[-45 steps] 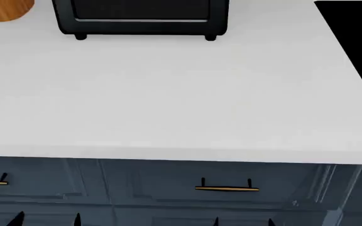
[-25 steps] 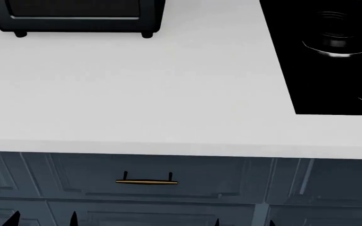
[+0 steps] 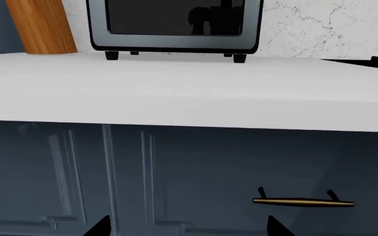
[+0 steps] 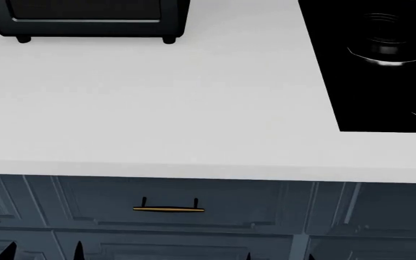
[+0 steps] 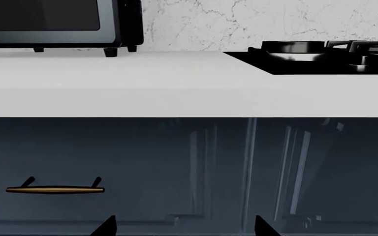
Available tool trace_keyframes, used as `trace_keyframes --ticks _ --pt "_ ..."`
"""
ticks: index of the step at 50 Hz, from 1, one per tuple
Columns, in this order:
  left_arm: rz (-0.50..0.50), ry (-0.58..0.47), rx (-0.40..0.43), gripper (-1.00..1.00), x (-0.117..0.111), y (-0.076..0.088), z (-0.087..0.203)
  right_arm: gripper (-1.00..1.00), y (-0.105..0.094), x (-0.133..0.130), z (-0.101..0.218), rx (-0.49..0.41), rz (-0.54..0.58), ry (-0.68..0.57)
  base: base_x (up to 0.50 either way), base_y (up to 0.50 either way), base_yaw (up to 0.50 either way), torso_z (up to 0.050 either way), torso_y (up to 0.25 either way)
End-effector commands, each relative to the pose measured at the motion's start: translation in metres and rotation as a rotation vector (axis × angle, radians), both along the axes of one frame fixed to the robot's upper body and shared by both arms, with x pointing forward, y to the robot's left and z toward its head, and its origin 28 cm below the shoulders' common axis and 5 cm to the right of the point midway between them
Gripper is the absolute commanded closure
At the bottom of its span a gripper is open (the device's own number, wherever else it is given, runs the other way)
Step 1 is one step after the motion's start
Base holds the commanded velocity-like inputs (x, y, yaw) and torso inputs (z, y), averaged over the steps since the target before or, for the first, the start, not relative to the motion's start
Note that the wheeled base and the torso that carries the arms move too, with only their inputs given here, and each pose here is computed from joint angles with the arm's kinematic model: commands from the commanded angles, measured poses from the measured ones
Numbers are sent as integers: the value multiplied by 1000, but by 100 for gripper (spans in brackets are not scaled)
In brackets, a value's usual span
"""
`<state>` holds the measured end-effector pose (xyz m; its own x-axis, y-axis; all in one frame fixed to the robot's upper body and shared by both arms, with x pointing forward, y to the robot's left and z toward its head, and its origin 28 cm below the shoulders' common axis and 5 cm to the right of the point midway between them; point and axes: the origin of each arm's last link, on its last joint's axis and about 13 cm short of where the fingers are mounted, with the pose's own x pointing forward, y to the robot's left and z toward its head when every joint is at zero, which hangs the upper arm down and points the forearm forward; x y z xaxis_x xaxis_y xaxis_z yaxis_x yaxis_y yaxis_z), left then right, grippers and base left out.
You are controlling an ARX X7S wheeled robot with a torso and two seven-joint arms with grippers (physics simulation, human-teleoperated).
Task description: Decrease the toaster oven temperature.
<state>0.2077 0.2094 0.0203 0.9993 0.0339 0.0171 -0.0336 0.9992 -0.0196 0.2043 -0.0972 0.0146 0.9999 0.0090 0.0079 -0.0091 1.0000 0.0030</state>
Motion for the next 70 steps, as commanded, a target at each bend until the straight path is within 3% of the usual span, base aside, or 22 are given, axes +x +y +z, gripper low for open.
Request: trace_keyframes --ticks 1,16,32,45,54,60,70 --pt "7 1 7 -100 -1 0 1 -100 0 -2 2 -3 -2 0 0 0 0 0 0" --pt "-8 -20 12 -100 -4 -1 12 -100 0 -8 10 -6 -5 -21 0 0 0 0 0" --pt "-90 -72 90 -100 -1 2 41 -100 -4 -13 39 -47 0 -96 0 0 0 0 0" --pt "-227 -99 160 -100 -12 8 80 -100 -14 -8 100 -95 61 -152 0 0 0 0 0" --pt "-359 -75 235 -100 -42 9 88 -100 -17 -1 144 -104 85 -200 0 0 0 0 0" --pt "-448 -22 220 -100 -62 13 94 -100 -19 5 168 -101 83 -219 0 0 0 0 0" --pt "-480 -4 176 -100 -69 16 103 -100 -15 17 203 -59 125 -241 0 0 0 0 0"
